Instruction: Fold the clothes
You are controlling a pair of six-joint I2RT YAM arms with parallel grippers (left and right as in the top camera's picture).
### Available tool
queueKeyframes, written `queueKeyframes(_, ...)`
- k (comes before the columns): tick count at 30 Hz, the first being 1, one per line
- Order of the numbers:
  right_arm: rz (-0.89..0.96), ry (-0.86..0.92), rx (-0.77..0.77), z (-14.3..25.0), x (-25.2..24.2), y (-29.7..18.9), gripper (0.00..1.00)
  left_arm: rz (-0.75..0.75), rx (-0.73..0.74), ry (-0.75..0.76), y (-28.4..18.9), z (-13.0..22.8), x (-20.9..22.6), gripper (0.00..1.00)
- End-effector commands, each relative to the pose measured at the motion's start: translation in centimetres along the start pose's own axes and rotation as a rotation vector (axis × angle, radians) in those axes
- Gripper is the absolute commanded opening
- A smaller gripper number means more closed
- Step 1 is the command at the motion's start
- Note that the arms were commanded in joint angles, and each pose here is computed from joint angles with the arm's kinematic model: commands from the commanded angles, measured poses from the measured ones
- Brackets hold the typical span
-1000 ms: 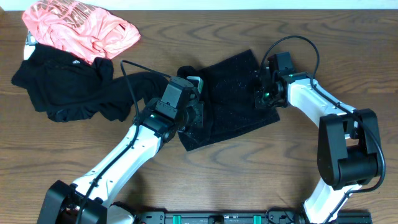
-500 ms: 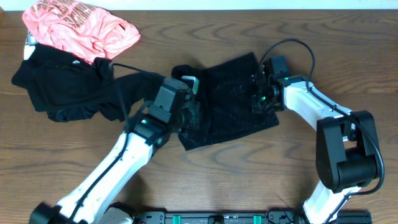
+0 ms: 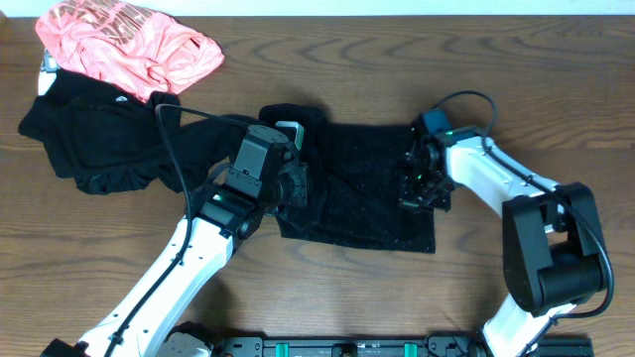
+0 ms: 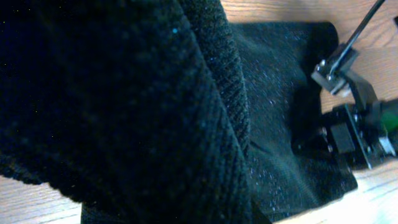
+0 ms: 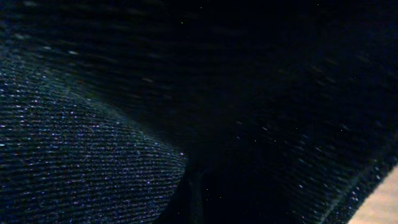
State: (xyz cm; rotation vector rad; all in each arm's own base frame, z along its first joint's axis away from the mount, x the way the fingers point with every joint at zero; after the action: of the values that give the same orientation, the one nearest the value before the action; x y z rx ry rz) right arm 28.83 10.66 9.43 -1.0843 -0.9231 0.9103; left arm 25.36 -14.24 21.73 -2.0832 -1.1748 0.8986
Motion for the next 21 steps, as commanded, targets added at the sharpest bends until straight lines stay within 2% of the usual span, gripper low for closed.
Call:
queueKeyframes(1,0.143,0.002,0.059,2.3,-0.3,3.2,0.01,-0.009,-0.041,0.021,-0.6,-0.9,-0.2,0.06)
queueKeyframes(6,0.061,-0.048,-0.033,2.2,1.3,1.3,0.01,-0.013,-0.025,0.038,-0.2,-0.8,0.0,0.06)
queueKeyframes(14,-0.096,-0.122,-0.228,2.5,2.6,-5.6,0.01,-0.019,-0.008,0.035,0.2,-0.6,0.1,0.06)
queueKeyframes(21,-0.184,-0.11,-0.371,2.5,0.7,-10.4,0.09,-0.003,-0.003,0.101,0.3,-0.5,-0.7,0.06)
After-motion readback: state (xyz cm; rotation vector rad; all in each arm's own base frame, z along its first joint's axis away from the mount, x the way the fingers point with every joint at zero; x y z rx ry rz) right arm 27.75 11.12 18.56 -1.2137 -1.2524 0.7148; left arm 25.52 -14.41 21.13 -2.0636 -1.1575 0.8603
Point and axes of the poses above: each gripper's point midway between its finger pads, its own y axis out along the fingers, its own x axis along the line the jaws close on, z = x × y, the point moved 10 cm from there along -y, back along the fingers, and after that the axes turned 11 degrees about y, right-handed, at the moved point
